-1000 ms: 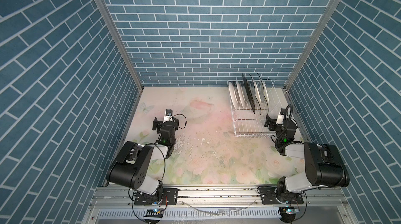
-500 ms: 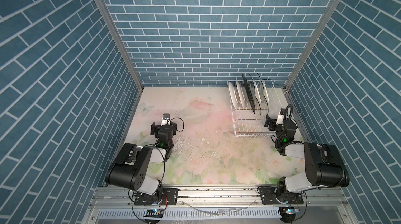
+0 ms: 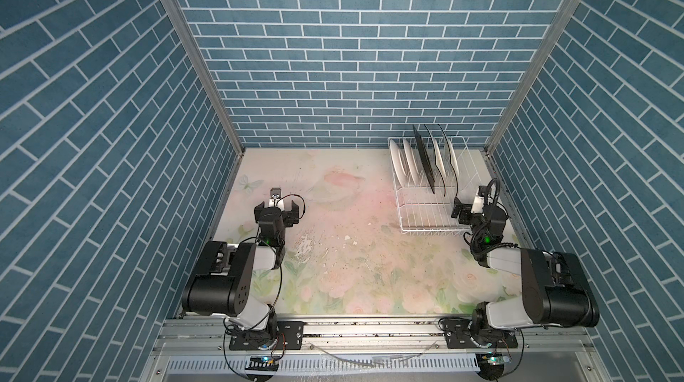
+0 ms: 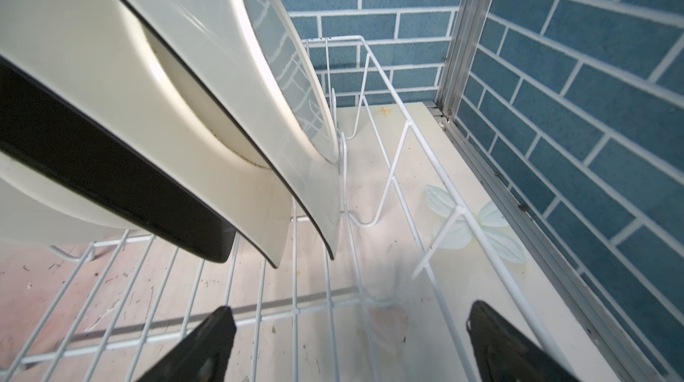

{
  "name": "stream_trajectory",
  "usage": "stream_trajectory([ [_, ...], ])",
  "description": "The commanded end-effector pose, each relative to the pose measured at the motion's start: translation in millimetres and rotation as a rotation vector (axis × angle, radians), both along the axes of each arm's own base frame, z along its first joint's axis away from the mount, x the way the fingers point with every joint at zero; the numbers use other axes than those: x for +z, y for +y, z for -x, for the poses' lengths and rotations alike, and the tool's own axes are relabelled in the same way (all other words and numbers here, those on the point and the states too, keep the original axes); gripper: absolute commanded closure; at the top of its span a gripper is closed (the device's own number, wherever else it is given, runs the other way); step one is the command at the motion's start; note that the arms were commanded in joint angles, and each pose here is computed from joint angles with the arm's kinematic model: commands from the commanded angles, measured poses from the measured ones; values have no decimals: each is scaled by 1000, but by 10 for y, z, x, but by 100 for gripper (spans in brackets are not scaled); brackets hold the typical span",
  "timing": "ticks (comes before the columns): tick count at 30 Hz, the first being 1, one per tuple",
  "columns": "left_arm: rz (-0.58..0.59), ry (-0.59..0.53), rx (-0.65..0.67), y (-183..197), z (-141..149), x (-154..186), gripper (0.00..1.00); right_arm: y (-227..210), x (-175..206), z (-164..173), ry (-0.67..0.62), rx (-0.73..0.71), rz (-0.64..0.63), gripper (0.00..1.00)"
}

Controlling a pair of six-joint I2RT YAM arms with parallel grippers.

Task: Unload the plates from the dish rack
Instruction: Pick up the plate from the dish rack.

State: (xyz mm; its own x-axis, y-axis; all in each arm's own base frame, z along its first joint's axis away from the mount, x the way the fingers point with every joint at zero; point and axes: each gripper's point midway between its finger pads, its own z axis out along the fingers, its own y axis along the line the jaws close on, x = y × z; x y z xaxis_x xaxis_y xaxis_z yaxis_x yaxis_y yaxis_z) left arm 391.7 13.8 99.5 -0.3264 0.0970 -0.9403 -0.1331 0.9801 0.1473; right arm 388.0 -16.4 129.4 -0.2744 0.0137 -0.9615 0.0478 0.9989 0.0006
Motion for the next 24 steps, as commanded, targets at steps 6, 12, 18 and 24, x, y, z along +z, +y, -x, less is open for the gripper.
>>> stream_trajectory([
  [6, 3, -99, 56, 86, 266, 430, 0, 15, 329, 280, 51, -6, -29, 3],
  [12, 133, -164, 89, 82, 507, 910, 0, 32, 599, 334, 133, -16, -24, 3],
  [18, 158, -80, 64, -142, 538, 872, 0, 119, 859, 307, 269, 9, 19, 3],
  [24, 223, 3, -35, -535, 481, 816, 0, 322, 1028, 153, 424, 73, 101, 3],
])
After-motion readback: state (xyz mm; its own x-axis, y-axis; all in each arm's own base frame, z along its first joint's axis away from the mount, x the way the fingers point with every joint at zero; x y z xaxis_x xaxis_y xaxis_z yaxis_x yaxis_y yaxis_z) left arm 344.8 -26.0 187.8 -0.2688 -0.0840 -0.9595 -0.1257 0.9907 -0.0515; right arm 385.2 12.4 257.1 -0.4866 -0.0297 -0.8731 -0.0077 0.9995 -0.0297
